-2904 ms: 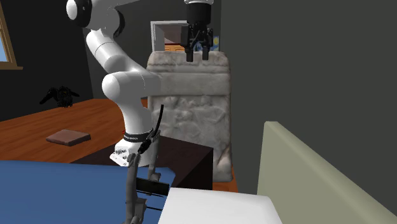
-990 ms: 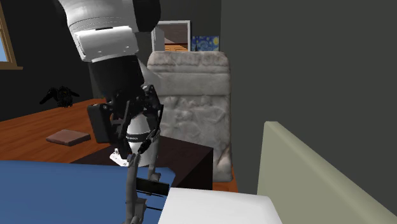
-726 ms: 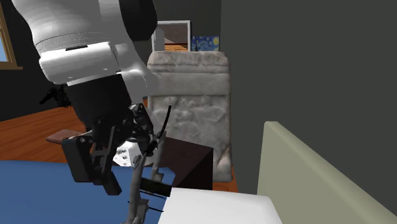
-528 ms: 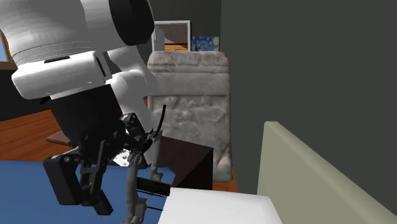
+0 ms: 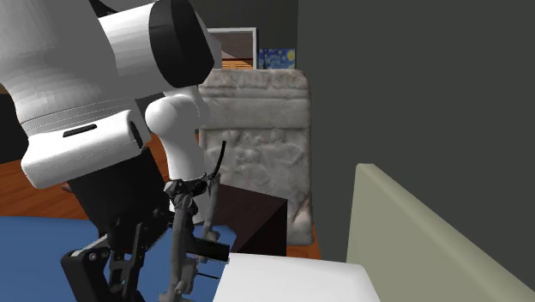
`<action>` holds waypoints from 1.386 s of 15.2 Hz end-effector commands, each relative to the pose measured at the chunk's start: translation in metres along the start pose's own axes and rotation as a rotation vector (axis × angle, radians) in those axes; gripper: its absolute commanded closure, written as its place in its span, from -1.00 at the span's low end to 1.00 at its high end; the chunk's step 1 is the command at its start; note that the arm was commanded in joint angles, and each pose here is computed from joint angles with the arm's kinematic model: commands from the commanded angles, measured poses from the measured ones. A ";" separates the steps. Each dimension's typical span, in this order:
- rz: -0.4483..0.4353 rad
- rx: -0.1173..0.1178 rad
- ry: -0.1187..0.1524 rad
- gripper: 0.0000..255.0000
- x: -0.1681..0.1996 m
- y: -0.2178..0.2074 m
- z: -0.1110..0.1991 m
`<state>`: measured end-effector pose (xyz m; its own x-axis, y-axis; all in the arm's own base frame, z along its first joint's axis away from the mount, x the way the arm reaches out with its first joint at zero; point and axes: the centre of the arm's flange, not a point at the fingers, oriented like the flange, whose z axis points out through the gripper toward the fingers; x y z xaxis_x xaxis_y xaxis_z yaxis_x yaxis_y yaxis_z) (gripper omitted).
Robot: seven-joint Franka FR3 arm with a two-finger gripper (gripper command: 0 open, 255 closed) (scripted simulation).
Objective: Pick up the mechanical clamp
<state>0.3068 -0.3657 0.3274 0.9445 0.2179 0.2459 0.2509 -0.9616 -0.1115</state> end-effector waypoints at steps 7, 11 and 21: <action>0.000 0.001 -0.001 1.00 -0.001 -0.001 0.002; 0.000 0.001 -0.001 1.00 0.001 -0.001 -0.003; 0.000 0.001 -0.001 1.00 0.014 -0.007 -0.054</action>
<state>0.3067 -0.3642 0.3783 0.9445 0.2184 0.2456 0.2515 -0.9613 -0.1123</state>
